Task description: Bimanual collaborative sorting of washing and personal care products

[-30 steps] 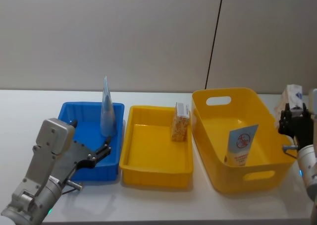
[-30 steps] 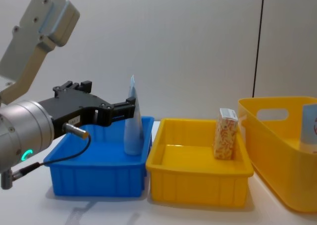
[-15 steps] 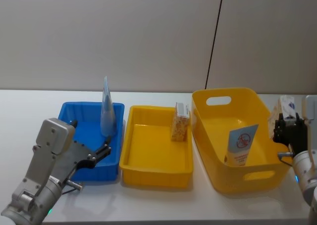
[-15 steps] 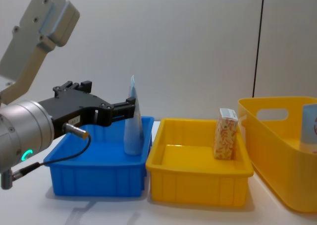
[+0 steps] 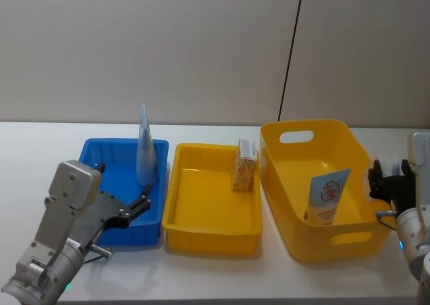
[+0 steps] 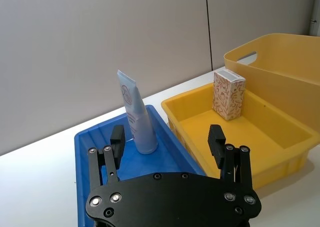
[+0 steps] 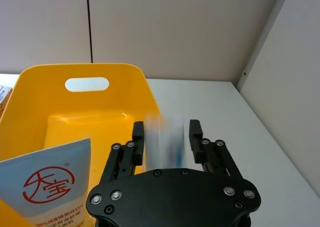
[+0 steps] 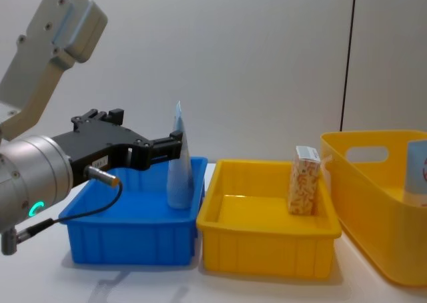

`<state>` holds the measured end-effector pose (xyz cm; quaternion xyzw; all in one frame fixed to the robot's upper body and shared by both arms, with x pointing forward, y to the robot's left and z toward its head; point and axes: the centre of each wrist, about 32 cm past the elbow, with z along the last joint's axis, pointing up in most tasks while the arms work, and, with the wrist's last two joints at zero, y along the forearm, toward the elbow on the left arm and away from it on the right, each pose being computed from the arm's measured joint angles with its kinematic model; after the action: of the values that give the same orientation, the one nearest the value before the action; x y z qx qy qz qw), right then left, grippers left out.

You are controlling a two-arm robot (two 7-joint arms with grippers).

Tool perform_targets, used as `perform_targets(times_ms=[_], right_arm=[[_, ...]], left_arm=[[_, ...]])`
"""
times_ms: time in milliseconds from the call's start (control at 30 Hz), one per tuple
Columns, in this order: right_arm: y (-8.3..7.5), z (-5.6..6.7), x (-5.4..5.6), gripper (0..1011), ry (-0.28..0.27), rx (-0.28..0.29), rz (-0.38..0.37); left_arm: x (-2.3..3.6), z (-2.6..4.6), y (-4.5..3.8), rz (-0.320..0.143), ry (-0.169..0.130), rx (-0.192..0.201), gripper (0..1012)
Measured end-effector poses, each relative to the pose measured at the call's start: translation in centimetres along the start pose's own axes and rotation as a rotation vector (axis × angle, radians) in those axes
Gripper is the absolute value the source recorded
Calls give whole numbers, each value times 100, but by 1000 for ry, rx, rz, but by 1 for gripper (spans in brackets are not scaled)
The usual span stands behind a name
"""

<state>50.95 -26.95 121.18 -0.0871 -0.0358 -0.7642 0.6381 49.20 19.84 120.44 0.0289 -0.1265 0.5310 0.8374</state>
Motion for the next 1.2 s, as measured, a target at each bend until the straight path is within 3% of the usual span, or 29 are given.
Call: perform_targets(times_ms=[133,567,767,1200], right_arm=[[1,-4,0,642,0,-5,-2],[0,-9,-1,1001,5,-7,-3],[-14,10,9,1004,29,24,5],[-77,118,63,1004,134,158,24]], left_arm=[[0,0,0,0,0,0,1001],[0,0,0,0,0,0,1001],[0,0,0,0,0,0,1001],[0,0,0,0,0,0,1001]])
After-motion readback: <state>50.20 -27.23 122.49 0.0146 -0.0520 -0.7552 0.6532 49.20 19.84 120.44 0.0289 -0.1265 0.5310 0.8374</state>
